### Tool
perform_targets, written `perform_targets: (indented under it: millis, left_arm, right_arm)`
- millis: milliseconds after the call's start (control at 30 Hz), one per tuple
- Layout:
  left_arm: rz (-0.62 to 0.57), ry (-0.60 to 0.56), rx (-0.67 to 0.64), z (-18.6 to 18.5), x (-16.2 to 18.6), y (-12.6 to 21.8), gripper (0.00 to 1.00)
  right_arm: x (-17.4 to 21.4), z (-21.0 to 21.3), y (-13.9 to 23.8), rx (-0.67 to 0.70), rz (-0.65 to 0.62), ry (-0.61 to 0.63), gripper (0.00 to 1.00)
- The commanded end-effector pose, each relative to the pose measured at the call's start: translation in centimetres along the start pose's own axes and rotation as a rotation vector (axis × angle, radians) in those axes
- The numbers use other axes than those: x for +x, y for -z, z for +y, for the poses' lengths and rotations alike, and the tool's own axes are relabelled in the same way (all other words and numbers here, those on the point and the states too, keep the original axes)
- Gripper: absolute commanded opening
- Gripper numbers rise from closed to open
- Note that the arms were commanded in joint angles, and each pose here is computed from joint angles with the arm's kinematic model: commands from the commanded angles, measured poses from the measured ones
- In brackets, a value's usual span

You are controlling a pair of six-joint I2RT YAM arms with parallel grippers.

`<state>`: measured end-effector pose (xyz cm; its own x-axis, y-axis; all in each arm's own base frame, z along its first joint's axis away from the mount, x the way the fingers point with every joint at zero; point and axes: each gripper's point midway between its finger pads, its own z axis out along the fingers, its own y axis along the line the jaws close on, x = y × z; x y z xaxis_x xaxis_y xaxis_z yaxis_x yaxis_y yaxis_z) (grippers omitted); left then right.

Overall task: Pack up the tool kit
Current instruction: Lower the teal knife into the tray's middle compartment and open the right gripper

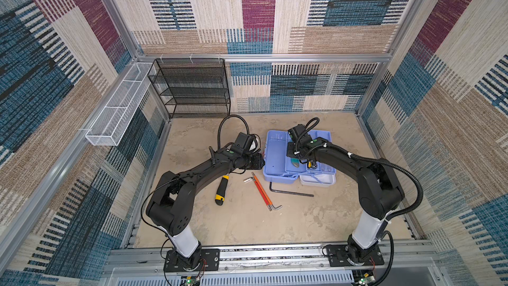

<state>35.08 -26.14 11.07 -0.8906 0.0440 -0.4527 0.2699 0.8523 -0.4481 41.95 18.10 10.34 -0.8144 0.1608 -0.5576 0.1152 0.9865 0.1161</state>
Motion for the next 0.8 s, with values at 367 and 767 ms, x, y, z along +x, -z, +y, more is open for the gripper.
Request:
perform_targets:
  millis: [367, 767]
  left_arm:
    - [0.017, -0.011, 0.02, 0.2, 0.4, 1.3, 0.43]
    - [0.011, 0.056, -0.04, 2.8, 1.0, 2.7, 0.43]
  right_arm:
    - [-1.1, 1.2, 2.8, 0.047, -0.021, -0.013, 0.53]
    - [-0.3, 3.1, 4.2, -0.103, -0.023, -0.019, 0.24]
